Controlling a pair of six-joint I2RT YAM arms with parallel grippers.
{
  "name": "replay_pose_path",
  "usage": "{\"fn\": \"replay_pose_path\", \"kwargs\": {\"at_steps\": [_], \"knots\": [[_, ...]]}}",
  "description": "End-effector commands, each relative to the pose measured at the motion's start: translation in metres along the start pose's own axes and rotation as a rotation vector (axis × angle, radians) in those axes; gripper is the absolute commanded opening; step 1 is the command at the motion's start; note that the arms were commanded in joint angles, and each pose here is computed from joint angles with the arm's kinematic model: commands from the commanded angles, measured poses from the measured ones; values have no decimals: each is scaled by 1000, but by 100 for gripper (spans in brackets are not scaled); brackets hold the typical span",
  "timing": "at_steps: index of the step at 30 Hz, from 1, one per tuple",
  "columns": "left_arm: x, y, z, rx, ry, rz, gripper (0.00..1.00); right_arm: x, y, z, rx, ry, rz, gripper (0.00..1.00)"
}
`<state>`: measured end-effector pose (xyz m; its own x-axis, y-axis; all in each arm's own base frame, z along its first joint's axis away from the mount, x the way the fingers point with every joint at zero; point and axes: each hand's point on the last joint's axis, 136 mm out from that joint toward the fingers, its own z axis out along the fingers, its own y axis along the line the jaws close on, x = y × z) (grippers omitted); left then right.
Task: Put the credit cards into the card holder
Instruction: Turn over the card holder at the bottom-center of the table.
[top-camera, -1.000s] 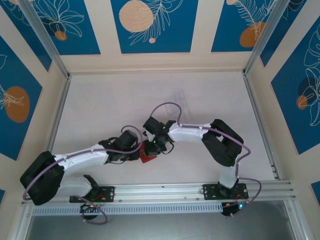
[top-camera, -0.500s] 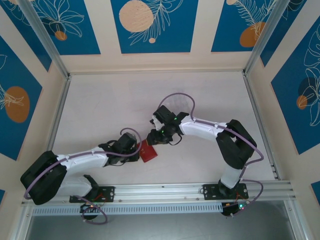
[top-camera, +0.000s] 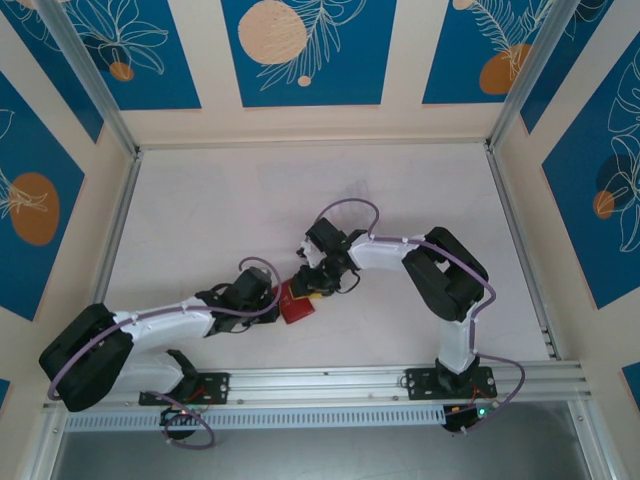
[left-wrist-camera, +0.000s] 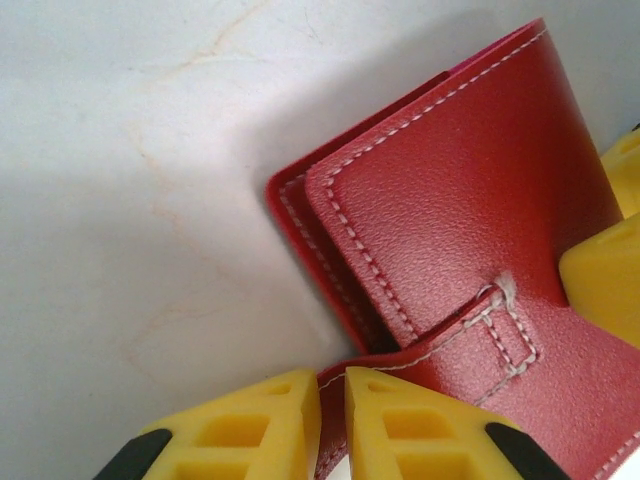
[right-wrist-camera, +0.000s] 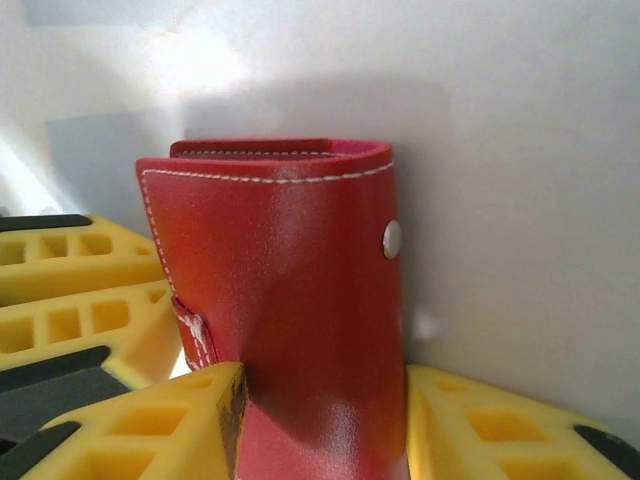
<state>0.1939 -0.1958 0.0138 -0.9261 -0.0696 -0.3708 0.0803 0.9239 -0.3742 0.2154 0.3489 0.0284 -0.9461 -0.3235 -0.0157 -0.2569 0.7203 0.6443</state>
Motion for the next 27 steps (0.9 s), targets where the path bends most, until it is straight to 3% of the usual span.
{"fn": "replay_pose_path", "kwargs": {"at_steps": [1,4,15,19,22,25,27], "knots": [[41,45,9,-148,128,-17,16,6,21,2,-147,35,2,43],[43,47,13,-152,133,-17,16,4,29,-3,-202,25,10,39],[57,54,26,-168,159,-19,15,0,52,-14,-318,15,19,39],[57,53,26,-163,158,-23,15,-1,47,-12,-285,6,33,30],[54,51,21,-156,145,-26,15,1,39,-19,-213,-27,42,15],[43,44,8,-143,110,-24,17,3,28,-38,-92,-84,45,2],[33,38,-6,-130,75,-20,21,7,12,-56,60,-116,61,0]]}}
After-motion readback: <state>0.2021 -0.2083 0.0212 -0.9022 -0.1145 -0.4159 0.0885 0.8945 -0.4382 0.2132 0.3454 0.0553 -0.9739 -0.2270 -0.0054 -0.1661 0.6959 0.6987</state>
